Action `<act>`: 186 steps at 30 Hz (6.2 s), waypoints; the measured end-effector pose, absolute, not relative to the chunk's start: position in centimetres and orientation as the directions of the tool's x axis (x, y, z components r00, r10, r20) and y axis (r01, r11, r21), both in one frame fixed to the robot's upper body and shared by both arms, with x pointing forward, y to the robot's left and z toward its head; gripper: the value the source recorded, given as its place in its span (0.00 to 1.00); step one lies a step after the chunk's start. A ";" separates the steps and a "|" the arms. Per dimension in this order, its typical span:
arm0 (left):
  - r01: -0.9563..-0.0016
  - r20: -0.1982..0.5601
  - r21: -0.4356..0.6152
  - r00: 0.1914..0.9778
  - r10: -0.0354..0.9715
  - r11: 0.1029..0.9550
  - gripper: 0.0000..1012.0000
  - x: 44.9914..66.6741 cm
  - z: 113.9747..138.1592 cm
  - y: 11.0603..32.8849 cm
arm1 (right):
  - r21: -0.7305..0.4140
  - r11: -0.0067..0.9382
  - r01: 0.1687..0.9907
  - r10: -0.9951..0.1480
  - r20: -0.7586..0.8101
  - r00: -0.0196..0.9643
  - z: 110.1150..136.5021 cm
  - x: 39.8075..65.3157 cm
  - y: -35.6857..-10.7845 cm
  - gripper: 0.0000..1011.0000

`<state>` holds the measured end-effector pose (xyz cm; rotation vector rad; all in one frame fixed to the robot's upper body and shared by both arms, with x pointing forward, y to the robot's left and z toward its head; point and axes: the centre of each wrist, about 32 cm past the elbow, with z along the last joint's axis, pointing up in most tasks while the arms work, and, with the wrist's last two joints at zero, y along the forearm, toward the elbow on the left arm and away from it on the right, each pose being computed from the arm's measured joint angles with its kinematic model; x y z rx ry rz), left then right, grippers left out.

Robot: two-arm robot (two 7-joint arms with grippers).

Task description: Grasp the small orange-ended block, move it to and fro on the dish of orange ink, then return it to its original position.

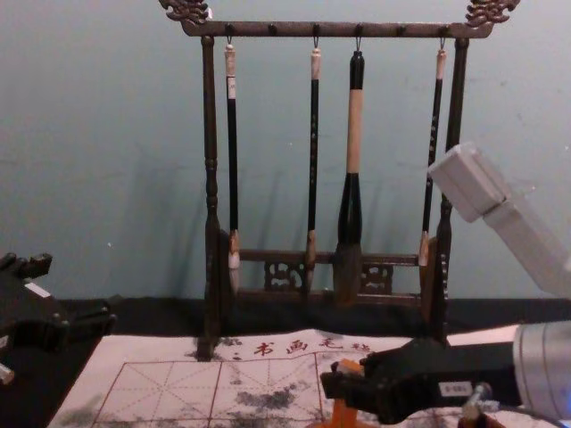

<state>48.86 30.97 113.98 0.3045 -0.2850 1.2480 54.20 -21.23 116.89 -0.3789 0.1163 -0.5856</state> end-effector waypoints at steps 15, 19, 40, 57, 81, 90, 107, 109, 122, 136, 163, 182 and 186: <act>-0.955 0.374 0.070 0.292 0.880 0.287 1.00 48.9 114.0 31.0 | -0.391 0.755 0.527 -0.565 0.019 0.825 117.1 53.8 -22.6 0.04; -0.955 0.374 0.070 0.292 0.880 0.287 1.00 48.9 114.0 31.0 | -0.395 0.756 0.522 -0.561 0.020 0.827 117.2 53.4 -22.9 0.04; -0.955 0.374 0.070 0.292 0.880 0.287 1.00 48.9 114.0 31.0 | -0.397 0.792 0.463 -0.510 -0.015 0.860 116.8 52.1 -21.8 0.04; -0.955 0.374 0.070 0.292 0.880 0.287 1.00 48.9 114.0 31.0 | -0.393 0.800 0.453 -0.498 -0.015 0.867 116.6 53.5 -19.9 0.04; -0.955 0.374 0.070 0.292 0.880 0.287 1.00 48.9 114.0 31.0 | -0.394 0.758 0.520 -0.557 0.024 0.830 117.1 54.4 -21.6 0.04; -0.955 0.374 0.070 0.292 0.880 0.287 1.00 48.9 114.0 31.0 | -0.402 0.752 0.523 -0.561 0.026 0.827 117.2 53.8 -22.3 0.04; -0.955 0.374 0.070 0.292 0.880 0.287 1.00 48.9 114.0 31.0 | -0.405 0.777 0.482 -0.530 -0.009 0.848 117.0 52.4 -22.3 0.04; -0.955 0.374 0.070 0.292 0.880 0.287 1.00 48.9 114.0 31.0 | -0.404 0.782 0.474 -0.523 -0.014 0.852 116.9 52.3 -22.1 0.04; -0.955 0.374 0.070 0.292 0.880 0.287 1.00 48.9 114.0 31.0 | -0.399 0.800 0.448 -0.497 -0.022 0.867 116.6 53.0 -20.4 0.04; -0.955 0.374 0.070 0.292 0.880 0.287 1.00 48.9 114.0 31.0 | -0.393 0.795 0.463 -0.507 -0.012 0.862 116.7 54.2 -19.5 0.04; -0.955 0.374 0.070 0.292 0.880 0.287 1.00 48.9 114.0 31.0 | -0.400 0.761 0.511 -0.553 0.012 0.833 117.1 54.5 -20.7 0.04; -0.955 0.374 0.070 0.292 0.880 0.287 1.00 48.9 114.0 31.0 | -0.352 0.776 0.524 -0.557 0.009 0.831 118.6 54.1 -21.1 0.04; -0.955 0.374 0.070 0.292 0.880 0.287 1.00 48.9 114.0 31.0 | -0.321 0.781 0.536 -0.562 0.012 0.827 119.8 53.7 -21.4 0.04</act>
